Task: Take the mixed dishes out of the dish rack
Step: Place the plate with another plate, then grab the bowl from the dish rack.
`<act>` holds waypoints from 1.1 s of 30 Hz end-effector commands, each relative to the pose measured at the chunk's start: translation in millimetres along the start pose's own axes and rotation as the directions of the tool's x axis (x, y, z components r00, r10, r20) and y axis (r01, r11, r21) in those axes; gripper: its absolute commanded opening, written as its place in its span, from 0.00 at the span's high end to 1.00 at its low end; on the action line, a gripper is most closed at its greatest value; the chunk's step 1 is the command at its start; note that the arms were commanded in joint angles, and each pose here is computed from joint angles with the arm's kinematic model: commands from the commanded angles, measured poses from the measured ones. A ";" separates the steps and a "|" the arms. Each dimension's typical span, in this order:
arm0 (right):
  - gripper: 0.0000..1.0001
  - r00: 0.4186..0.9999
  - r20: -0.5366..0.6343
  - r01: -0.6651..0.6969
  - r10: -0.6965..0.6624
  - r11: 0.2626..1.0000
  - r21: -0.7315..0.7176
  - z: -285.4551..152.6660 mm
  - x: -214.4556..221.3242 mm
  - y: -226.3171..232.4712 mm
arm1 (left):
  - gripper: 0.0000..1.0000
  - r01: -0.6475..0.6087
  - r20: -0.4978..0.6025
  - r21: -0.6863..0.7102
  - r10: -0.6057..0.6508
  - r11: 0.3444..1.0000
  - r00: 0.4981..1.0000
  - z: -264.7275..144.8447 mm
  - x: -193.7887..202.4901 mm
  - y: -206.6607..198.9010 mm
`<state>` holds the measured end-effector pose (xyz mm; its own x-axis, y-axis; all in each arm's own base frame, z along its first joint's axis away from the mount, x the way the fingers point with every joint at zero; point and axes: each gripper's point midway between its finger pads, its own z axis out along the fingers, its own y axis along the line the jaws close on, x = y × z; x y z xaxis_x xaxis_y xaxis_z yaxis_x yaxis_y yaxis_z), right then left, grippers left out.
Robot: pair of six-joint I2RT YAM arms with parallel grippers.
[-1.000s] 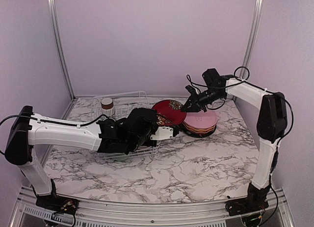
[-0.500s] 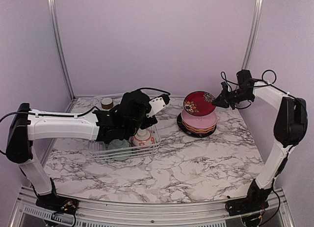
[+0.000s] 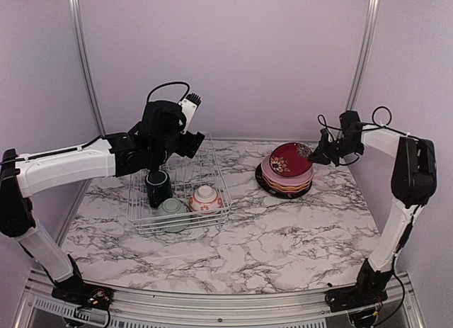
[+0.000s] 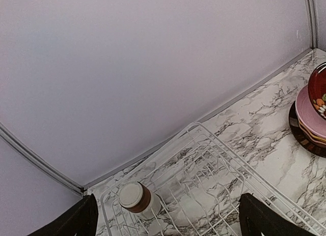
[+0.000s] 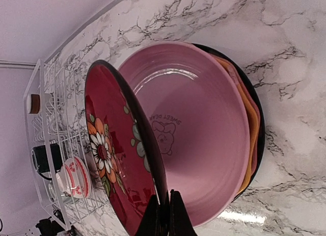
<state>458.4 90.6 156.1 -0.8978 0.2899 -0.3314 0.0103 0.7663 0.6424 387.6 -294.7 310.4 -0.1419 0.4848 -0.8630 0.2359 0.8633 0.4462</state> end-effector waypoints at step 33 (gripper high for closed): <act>0.28 0.971 0.132 0.181 -0.200 0.973 0.145 -44.9 -43.4 14.7 | 0.01 0.258 -0.356 0.397 -0.111 0.881 0.928 23.0 78.2 -28.6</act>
<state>472.5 68.6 160.3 -0.8763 0.2199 -0.4287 -0.0260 0.8669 0.4978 396.1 -280.3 246.3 -0.4643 0.3297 -0.8220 0.5016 0.8628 0.0627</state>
